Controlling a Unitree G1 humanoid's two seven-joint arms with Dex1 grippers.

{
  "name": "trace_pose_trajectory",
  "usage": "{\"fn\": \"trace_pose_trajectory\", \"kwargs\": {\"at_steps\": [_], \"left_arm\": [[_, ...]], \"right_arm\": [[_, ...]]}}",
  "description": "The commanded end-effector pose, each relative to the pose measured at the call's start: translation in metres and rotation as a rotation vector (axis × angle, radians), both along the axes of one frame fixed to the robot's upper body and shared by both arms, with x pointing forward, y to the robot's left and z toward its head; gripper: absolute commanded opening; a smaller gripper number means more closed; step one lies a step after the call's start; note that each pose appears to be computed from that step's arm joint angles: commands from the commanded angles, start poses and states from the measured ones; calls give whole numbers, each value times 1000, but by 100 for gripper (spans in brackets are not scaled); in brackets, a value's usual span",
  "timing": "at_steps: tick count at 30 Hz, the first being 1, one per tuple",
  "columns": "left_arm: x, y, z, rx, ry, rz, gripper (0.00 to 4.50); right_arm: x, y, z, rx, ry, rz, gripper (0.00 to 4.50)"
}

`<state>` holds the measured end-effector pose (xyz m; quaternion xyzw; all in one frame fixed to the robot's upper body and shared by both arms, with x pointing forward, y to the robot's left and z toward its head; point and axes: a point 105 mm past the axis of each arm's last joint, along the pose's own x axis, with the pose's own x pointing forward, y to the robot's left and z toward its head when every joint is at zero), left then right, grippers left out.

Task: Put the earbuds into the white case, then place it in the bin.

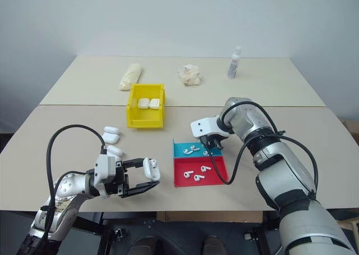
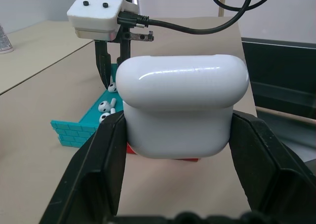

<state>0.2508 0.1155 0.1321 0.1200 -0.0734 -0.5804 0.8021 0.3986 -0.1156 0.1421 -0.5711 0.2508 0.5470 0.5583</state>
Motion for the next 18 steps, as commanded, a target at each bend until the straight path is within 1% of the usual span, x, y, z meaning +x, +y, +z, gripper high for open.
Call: {"fn": "trace_pose_trajectory", "kwargs": {"at_steps": [1, 5, 7, 9, 12, 15, 16, 18], "left_arm": [[0, -3, 10, -8, -54, -18, 277], [2, -5, 14, -21, -63, -24, 277], [4, -9, 23, -52, -80, -48, 277], [5, -13, 30, -79, -93, -71, 277], [5, -25, 43, -129, -109, -134, 277], [6, -33, 53, -169, -106, -187, 277], [7, -37, 55, -180, -106, -206, 277], [8, -41, 57, -189, -107, -226, 277]], "right_arm": [[-1, -3, 2, -1, -15, 2, 72], [-1, 1, 15, 55, -45, -10, 72], [-3, 6, 45, 186, -114, -31, 72], [-8, 8, 68, 291, -163, -51, 72], [-33, 3, 110, 534, -211, -97, 72], [-65, -7, 136, 724, -204, -133, 72], [-78, -8, 146, 812, -191, -146, 72], [-95, -10, 155, 913, -171, -170, 72]]}}
